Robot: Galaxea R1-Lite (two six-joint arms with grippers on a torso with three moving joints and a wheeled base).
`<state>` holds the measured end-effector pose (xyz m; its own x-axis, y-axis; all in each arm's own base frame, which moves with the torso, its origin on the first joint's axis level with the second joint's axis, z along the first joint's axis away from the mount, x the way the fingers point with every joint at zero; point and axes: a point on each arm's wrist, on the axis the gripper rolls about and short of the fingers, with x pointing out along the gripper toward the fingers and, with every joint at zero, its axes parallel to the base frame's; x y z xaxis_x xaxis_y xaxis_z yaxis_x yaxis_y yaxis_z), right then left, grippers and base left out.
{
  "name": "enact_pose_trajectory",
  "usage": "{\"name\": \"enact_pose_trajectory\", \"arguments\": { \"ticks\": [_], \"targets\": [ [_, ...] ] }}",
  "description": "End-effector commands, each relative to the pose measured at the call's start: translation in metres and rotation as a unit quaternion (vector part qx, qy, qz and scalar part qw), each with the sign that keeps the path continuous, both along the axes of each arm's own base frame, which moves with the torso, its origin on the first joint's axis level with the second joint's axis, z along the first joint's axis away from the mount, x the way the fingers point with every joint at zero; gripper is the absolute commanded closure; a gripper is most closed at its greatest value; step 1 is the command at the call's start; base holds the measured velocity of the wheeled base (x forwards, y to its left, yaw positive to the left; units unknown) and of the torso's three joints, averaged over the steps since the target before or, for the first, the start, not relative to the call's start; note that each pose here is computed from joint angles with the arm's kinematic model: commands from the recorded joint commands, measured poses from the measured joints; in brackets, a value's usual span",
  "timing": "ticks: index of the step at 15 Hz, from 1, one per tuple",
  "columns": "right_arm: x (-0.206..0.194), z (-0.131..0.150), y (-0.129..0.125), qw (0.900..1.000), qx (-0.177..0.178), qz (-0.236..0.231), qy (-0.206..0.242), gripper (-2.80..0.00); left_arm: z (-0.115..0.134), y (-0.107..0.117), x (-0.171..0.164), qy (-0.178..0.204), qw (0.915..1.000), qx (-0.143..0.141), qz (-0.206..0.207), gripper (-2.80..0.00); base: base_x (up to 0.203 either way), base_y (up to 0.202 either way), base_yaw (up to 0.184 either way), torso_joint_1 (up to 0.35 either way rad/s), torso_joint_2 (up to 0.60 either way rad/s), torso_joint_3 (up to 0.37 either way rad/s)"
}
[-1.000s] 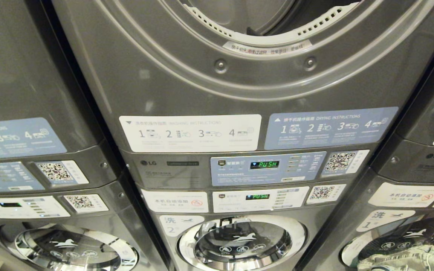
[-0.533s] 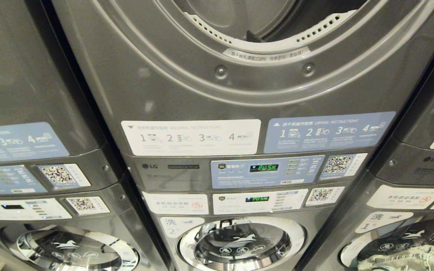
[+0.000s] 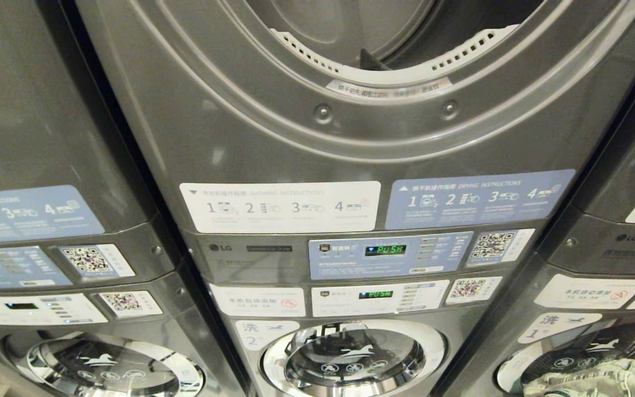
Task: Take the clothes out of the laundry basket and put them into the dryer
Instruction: Put the clothes in the dryer
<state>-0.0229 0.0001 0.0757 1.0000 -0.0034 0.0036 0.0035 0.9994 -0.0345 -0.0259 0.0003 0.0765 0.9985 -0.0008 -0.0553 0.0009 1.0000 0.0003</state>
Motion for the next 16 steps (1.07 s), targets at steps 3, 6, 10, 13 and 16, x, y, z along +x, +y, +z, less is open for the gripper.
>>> {"name": "enact_pose_trajectory", "arguments": {
  "ticks": [3,6,10,13,16],
  "targets": [
    [-0.0001,0.0000,0.0000,1.000,0.000,0.000,0.000,0.00,0.0000,0.0000,0.0000,0.000,1.0000,0.000,0.000,0.00,0.000,0.000,0.000,0.066,-0.12,-0.064],
    [-0.0001,0.0000,0.0000,1.000,0.000,0.000,0.000,0.00,0.0000,0.0000,0.0000,0.000,1.0000,0.000,0.000,0.00,0.000,0.000,0.000,0.061,-0.12,-0.058],
    [-0.0001,0.0000,0.0000,1.000,0.000,0.000,0.000,0.00,0.0000,0.0000,0.0000,0.000,1.0000,0.000,0.000,0.00,0.000,0.000,0.000,0.064,-0.12,-0.058],
    [-0.0001,0.0000,0.0000,1.000,0.000,-0.001,0.000,0.00,0.0000,0.0000,0.0000,0.000,1.0000,0.000,0.000,0.00,0.000,0.000,0.000,0.060,-0.12,-0.056],
    [-0.0001,0.0000,0.0000,1.000,0.000,-0.001,0.000,0.00,0.0000,0.0000,0.0000,0.000,1.0000,0.000,0.000,0.00,0.000,0.000,0.000,0.063,-0.11,-0.055]
  ]
}}
